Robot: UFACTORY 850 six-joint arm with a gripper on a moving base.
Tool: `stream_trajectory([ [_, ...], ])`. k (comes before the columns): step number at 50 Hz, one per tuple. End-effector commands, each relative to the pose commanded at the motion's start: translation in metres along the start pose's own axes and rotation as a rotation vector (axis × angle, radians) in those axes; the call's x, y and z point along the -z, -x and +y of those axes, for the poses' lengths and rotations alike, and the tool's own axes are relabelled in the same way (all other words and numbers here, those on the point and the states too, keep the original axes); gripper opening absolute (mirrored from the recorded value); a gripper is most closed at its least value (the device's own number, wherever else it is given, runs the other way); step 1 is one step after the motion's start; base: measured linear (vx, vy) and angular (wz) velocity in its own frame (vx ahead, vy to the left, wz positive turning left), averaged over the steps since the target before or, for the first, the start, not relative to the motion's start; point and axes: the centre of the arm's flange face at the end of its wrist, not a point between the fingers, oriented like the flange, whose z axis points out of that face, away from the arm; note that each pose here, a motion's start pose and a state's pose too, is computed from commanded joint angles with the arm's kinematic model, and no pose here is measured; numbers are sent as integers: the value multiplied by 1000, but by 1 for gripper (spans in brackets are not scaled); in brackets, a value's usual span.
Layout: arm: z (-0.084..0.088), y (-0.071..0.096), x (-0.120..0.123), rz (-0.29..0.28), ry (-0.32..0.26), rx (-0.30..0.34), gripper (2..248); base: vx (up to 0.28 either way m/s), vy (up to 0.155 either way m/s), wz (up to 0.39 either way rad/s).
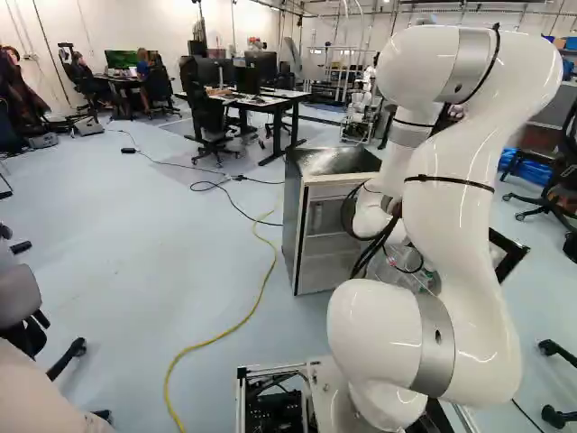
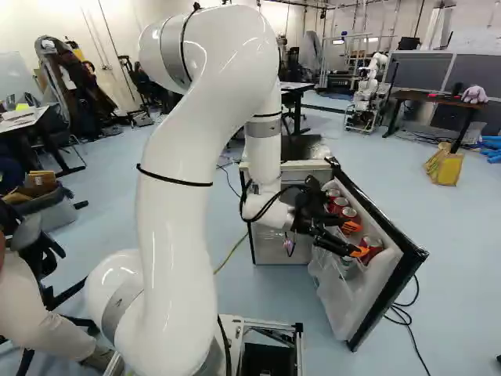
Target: Grab a drink from the fridge
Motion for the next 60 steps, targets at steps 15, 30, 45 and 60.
stream_trajectory([
  [15, 4, -5, -17, 2, -2, -3, 162, 0, 0, 0],
  [30, 4, -5, -19, 2, -10, -1, 162, 0, 0, 0],
  [45, 4, -5, -19, 2, -10, -1, 125, 0, 0, 0],
  [60, 4, -5, -19, 2, -10, -1, 83, 0, 0, 0],
])
